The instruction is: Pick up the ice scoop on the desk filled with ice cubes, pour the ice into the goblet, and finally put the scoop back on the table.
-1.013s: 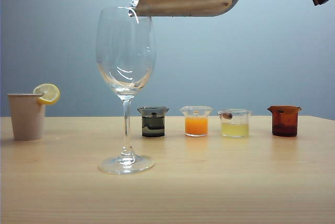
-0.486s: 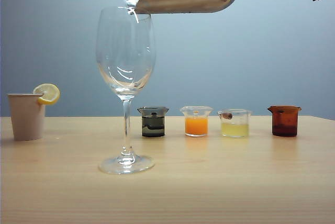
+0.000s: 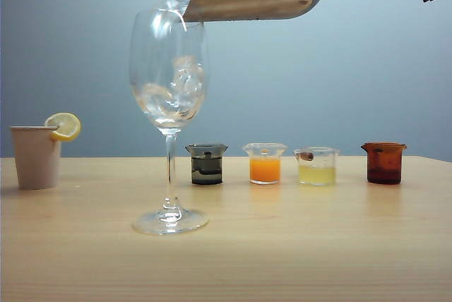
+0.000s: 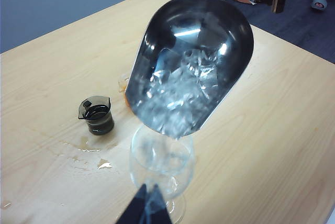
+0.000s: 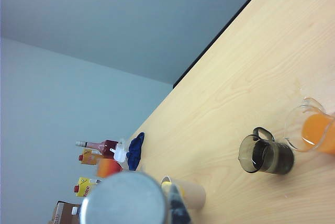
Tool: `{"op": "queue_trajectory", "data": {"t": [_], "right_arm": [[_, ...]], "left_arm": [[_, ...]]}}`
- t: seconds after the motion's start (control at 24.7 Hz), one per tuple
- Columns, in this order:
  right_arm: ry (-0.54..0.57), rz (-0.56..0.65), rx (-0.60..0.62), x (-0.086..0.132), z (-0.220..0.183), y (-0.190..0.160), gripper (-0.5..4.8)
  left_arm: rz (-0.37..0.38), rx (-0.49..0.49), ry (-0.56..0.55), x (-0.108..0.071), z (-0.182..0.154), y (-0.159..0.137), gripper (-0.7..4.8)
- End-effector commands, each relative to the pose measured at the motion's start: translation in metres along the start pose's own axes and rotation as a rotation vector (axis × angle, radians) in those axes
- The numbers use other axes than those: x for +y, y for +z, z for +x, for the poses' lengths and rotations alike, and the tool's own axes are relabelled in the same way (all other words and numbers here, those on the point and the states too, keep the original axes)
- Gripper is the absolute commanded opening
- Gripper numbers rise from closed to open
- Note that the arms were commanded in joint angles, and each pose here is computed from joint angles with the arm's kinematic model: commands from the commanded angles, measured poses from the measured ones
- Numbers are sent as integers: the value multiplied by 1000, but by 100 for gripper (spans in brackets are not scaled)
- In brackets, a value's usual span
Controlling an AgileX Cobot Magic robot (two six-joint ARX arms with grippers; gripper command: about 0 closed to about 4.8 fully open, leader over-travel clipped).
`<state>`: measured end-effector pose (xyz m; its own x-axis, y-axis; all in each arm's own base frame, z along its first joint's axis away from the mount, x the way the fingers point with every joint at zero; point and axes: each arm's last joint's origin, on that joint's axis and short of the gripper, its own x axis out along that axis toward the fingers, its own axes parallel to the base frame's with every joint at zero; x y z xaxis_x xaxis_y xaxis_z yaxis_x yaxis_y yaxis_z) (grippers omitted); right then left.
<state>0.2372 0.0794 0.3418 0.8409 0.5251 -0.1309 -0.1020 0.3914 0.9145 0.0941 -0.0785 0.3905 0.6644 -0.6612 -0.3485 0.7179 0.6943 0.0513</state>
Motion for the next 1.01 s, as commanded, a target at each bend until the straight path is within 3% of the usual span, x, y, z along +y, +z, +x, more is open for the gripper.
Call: {"op": "queue_trajectory", "data": {"t": [0.04, 1.01], "right_arm": [[51, -6, -17, 8, -2, 2, -5], [69, -27, -29, 10, -2, 3, -5]], "left_arm": [[4, -12, -5, 0, -2, 2, -5], [4, -13, -5, 0, -2, 2, -5]]}}
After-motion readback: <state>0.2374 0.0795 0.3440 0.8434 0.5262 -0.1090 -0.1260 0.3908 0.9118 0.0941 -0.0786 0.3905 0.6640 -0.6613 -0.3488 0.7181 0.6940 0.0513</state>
